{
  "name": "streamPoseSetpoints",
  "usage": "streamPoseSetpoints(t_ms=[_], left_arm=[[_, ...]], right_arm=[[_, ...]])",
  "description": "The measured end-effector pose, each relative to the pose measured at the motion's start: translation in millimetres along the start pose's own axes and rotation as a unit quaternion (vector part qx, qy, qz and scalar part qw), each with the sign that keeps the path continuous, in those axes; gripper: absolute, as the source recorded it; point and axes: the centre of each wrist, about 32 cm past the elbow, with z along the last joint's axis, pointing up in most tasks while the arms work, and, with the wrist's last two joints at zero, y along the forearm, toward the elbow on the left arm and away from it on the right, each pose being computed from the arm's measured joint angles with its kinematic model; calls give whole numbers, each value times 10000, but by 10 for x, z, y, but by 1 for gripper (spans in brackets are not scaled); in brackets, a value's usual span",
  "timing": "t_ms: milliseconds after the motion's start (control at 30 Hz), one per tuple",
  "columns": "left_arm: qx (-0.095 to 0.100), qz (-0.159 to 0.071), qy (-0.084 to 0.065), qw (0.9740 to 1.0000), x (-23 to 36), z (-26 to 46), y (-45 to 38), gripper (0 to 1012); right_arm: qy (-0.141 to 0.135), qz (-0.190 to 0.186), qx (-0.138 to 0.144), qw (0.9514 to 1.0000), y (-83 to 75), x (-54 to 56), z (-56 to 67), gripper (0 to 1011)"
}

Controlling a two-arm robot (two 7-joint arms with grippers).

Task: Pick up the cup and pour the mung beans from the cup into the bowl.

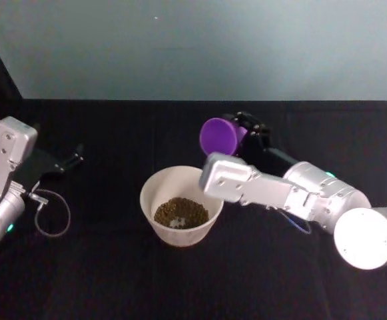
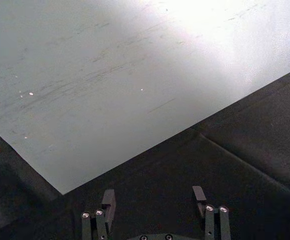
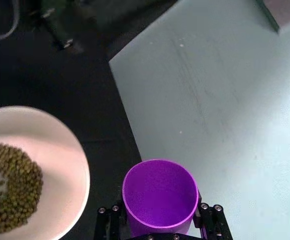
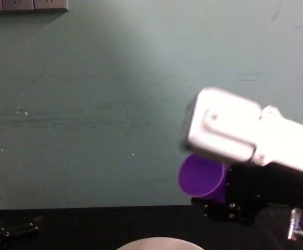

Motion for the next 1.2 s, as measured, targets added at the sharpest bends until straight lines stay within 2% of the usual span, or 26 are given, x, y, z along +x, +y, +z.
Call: streamPoseSetpoints(t_ms=[67,100,200,233,300,333,467,533,600,633,733,767,800,833,867,900,1000,1200], left_arm=[[0,0,0,10000,0,0,0,1000],[0,0,0,10000,0,0,0,1000],[0,0,0,10000,0,0,0,1000],[0,0,0,10000,0,0,0,1000],[0,0,0,10000,0,0,0,1000],[0,0,0,10000,0,0,0,1000],[0,0,0,10000,0,0,0,1000],[0,0,0,10000,0,0,0,1000],[0,0,0,10000,0,0,0,1000],[0,0,0,10000,0,0,0,1000],[0,0,0,10000,0,0,0,1000],[0,0,0,10000,0,0,0,1000],[0,0,0,10000,0,0,0,1000],[0,0,0,10000,0,0,0,1000],[0,0,0,10000,0,0,0,1000],[0,0,0,10000,0,0,0,1000],[0,0,-1,10000,0,0,0,1000],[0,0,0,10000,0,0,0,1000]], right_arm=[[301,-19,28,9995,-16,10,-66,728],[595,-28,68,9982,-29,14,-131,728],[1050,-28,131,9944,-44,16,-227,729],[1316,-23,159,9912,-53,12,-286,728],[1660,-7,176,9860,-61,-1,-366,728],[1947,-1,195,9807,-66,-17,-430,728],[2594,9,249,9655,-74,-60,-576,728],[3160,34,309,9483,-73,-119,-710,728],[3435,35,366,9384,-73,-153,-779,728],[3684,45,430,9287,-72,-187,-844,729],[4011,62,504,9146,-66,-239,-931,728],[4160,71,548,9077,-62,-263,-970,728],[4238,81,558,9040,-57,-281,-993,729],[4365,95,582,8978,-48,-308,-1032,729],[4365,95,582,8978,-48,-308,-1032,729],[4468,107,595,8926,-36,-333,-1069,728],[4599,123,619,8857,-10,-368,-1123,728],[4751,136,660,8773,57,-430,-1207,728]])
